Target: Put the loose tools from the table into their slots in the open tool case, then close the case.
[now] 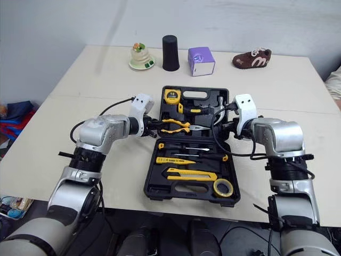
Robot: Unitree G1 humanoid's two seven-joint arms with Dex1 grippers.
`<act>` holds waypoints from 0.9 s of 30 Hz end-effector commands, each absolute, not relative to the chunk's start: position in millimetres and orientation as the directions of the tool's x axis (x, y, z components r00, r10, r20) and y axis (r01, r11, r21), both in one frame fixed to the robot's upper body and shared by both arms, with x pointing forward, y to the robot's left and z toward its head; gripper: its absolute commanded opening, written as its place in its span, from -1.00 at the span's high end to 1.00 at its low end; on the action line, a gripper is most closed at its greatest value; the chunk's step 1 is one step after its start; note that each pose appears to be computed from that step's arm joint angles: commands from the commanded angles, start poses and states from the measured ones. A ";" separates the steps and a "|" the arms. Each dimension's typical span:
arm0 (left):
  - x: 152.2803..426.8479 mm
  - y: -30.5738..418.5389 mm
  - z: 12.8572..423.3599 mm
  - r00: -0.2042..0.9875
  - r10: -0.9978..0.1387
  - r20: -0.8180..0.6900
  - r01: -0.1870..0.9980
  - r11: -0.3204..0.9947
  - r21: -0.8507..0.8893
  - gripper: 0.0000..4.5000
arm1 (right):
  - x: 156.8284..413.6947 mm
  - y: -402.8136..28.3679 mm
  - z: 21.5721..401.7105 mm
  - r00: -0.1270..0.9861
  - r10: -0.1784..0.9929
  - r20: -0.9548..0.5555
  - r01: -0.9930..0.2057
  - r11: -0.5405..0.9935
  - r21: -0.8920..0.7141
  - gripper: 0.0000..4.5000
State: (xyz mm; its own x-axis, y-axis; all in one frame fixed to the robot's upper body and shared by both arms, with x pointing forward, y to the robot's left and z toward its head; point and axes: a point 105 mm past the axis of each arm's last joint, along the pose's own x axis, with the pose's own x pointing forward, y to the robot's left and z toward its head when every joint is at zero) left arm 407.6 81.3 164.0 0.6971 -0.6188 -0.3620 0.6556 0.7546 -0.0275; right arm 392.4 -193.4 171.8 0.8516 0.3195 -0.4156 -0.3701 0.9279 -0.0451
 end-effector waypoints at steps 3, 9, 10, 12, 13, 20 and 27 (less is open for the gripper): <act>402.8 78.9 219.9 0.720 -0.685 -0.111 0.694 0.703 0.158 0.94 | 380.8 -179.0 222.4 0.907 0.410 -0.095 -0.419 0.867 -0.269 1.00; 389.0 89.5 211.8 0.729 -0.685 -0.015 0.637 0.669 0.384 1.00 | 357.9 -178.7 194.4 0.884 0.468 0.016 -0.376 0.730 -0.571 1.00; 386.4 94.5 204.1 0.741 -0.671 -0.011 0.617 0.675 0.404 1.00 | 353.9 -181.7 184.0 0.884 0.466 0.024 -0.359 0.712 -0.603 1.00; 383.2 101.0 193.7 0.759 -0.651 -0.006 0.591 0.685 0.426 1.00 | 349.1 -186.5 172.4 0.885 0.464 0.046 -0.328 0.689 -0.646 1.00; 379.5 105.3 187.3 0.768 -0.641 -0.004 0.573 0.683 0.454 1.00 | 345.6 -190.9 166.8 0.885 0.461 0.063 -0.290 0.654 -0.699 1.00; 346.3 126.2 179.0 0.774 -0.633 0.028 0.559 0.703 0.439 -0.01 | 303.4 -197.3 187.6 0.776 0.611 0.155 -0.223 0.497 -0.838 -0.03; 263.0 171.8 176.9 0.645 -0.741 -0.186 0.764 0.628 0.145 -0.99 | 212.3 -215.4 185.2 0.572 0.738 -0.359 -0.740 0.275 -0.613 -1.00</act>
State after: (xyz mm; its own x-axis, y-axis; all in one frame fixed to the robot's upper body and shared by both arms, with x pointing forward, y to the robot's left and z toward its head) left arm 284.9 166.2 162.9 0.6959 -0.6946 -0.1825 0.7175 0.6613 0.2190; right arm 233.1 -215.2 180.2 0.6597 0.7012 -0.2703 -0.6264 0.3144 -0.7132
